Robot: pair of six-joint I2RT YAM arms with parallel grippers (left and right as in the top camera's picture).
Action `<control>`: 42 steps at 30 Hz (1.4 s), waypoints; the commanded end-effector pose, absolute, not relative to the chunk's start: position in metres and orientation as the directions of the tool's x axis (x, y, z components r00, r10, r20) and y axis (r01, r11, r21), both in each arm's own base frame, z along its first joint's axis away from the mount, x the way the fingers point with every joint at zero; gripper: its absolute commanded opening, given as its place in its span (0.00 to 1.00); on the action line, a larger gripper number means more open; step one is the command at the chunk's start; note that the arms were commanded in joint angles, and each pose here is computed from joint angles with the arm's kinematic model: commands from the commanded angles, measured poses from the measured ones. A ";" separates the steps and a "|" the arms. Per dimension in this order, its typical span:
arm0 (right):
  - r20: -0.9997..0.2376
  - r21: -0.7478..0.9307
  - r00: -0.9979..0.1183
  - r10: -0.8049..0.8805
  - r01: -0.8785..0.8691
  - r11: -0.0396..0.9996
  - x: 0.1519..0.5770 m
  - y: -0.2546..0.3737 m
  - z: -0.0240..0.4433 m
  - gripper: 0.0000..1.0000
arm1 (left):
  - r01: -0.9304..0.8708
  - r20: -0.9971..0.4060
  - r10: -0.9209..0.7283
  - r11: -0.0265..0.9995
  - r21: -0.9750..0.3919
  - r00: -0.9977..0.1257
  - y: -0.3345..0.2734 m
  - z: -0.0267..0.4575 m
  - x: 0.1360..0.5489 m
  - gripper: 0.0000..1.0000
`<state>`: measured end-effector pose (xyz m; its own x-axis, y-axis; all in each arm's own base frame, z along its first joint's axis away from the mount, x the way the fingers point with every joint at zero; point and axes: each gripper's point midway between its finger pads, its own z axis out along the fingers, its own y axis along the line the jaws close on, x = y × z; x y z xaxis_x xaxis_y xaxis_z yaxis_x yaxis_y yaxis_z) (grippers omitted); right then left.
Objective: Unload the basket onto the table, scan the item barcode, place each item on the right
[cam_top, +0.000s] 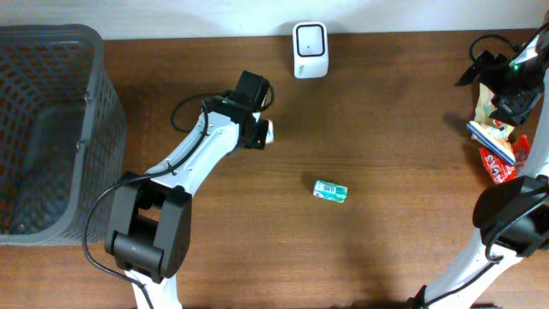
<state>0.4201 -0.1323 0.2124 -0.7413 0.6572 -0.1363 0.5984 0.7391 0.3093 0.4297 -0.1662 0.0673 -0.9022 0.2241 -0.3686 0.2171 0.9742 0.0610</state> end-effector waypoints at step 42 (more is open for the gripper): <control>-0.159 0.305 -0.743 0.650 0.589 0.748 0.420 -0.134 0.218 0.98 | 0.294 -0.703 0.251 0.954 0.063 -0.665 -0.192 0.188 0.454 0.28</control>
<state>0.4202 -0.1323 0.2124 -0.7415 0.6569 -0.1367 0.5980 0.7394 0.3094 0.4505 -0.1926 0.1398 -0.7307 0.2963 -0.6151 0.3063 0.9474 0.0925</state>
